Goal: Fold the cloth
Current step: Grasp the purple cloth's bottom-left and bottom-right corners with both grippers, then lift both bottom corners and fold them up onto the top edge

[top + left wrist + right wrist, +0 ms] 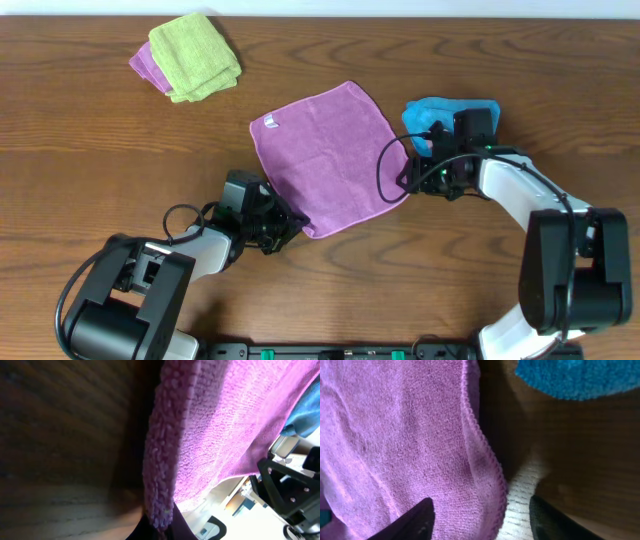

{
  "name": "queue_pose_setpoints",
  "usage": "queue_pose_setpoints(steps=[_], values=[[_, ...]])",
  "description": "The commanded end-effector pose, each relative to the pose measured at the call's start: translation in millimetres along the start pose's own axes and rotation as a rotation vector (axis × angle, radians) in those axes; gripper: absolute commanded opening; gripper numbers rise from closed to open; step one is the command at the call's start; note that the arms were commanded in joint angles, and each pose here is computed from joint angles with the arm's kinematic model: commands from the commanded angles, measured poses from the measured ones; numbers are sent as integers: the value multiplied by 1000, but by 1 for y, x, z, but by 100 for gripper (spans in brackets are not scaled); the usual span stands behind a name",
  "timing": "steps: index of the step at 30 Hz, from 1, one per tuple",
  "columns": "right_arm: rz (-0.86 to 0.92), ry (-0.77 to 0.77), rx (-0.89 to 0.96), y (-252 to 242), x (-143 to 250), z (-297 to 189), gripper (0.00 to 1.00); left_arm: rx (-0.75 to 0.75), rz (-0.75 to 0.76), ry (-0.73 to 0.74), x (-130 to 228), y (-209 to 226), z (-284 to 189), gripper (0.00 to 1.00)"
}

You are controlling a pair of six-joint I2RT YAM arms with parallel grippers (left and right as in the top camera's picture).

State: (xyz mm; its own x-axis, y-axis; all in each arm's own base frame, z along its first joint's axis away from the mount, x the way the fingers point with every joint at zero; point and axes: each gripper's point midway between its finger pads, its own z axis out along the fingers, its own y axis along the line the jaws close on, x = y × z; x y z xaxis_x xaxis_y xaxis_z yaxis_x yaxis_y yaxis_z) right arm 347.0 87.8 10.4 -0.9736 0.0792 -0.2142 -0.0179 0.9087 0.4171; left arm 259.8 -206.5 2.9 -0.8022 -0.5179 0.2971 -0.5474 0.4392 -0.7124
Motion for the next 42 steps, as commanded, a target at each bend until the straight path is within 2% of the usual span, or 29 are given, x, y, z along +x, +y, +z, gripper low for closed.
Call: queue_pose_setpoints(steps=[1, 3, 5, 8, 12, 17, 22, 26, 32, 37, 42], values=[[32, -23, -14, 3, -2, -3, 54, -13, 11, 36, 7, 9, 2, 6], [27, -34, -16, 3, -5, -3, 53, -9, 14, 48, 9, 8, 2, 6], [21, -48, -15, 3, -8, -3, 46, -8, 22, 51, 10, 8, 2, 6], [14, -64, -17, 4, -12, -3, 29, -6, 28, 57, 11, 8, 2, 6], [13, -72, 7, -1, -14, -4, 2, -4, 35, 61, 11, 7, 1, 6], [13, -34, 2, 0, -4, -3, 1, 45, 149, 124, 15, 2, -6, 6], [33, 92, -11, 3, 27, -3, 2, 75, 133, 162, 9, 8, -20, 6], [31, 166, -6, 11, 46, -3, 1, 125, 185, 179, 6, 5, -29, 6], [-40, 206, -5, 35, 61, -7, 2, 76, 205, 183, 6, 19, -40, 6], [-95, 157, 11, 52, 59, -22, 1, -49, 244, 168, 8, 32, -58, 6], [-101, 149, 13, 55, 69, -34, 2, -134, 292, 120, 2, 23, -79, 6]])
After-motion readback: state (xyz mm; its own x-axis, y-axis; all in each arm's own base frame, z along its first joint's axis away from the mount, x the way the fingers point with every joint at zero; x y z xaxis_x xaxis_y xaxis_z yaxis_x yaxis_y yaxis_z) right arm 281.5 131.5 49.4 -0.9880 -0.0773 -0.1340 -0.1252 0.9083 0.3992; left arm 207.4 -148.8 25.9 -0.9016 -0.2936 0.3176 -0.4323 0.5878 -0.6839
